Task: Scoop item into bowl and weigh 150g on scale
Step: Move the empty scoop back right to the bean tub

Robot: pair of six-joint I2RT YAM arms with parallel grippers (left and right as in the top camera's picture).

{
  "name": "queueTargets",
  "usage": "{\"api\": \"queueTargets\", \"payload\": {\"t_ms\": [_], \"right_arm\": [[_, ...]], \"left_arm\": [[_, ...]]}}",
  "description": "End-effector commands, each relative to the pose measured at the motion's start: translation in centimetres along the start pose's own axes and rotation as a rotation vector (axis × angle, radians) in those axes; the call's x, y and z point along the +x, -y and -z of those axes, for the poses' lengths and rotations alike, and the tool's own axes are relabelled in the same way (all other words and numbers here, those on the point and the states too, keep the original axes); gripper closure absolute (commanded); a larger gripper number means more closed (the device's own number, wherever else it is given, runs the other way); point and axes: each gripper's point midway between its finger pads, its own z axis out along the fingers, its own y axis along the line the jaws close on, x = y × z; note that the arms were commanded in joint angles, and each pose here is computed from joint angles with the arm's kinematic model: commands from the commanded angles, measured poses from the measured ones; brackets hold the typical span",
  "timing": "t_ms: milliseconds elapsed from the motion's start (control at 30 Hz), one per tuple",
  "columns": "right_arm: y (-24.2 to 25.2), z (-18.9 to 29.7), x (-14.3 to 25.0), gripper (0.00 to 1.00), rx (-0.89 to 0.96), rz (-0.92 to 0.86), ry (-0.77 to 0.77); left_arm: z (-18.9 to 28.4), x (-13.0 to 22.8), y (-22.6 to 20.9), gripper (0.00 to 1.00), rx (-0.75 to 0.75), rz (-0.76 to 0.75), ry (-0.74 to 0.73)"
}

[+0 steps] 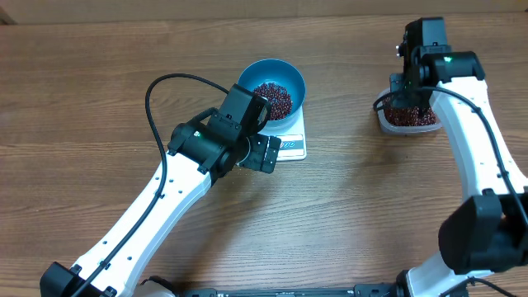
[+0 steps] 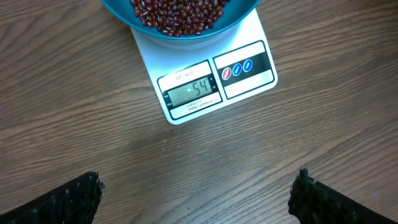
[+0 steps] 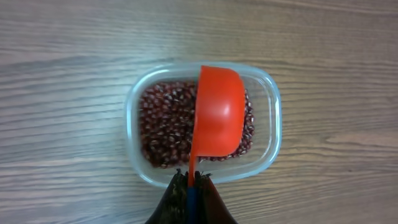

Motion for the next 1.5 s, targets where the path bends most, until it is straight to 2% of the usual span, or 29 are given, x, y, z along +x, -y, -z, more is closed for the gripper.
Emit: {"api": "queueTargets", "payload": {"t_ms": [0, 200, 500, 733, 1067, 1467], "right_arm": [[0.4, -1.6, 1.1, 0.96, 0.052, 0.01, -0.055], [1.9, -3.0, 2.0, 0.97, 0.167, 0.028, -0.1], [1.7, -4.2, 2.4, 0.96, 0.176, 0.01, -0.132], [2.6, -5.2, 3.3, 0.96, 0.255, -0.021, -0.179], [-0.1, -8.1, 4.7, 0.97, 0.143, 0.004, -0.261], [-3.8, -8.0, 4.3, 0.96, -0.082, 0.016, -0.25]], "left_arm": [[0.1, 0.0, -0.2, 0.0, -0.009, -0.014, 0.006], [0.1, 0.0, -0.2, 0.01, -0.009, -0.014, 0.006], [0.1, 0.0, -0.2, 0.01, -0.009, -0.014, 0.006], [0.1, 0.0, -0.2, 0.01, -0.009, -0.014, 0.006], [0.1, 0.0, -0.2, 0.0, -0.009, -0.014, 0.006], [0.1, 0.0, -0.2, 0.01, -0.009, -0.014, 0.006]]}}
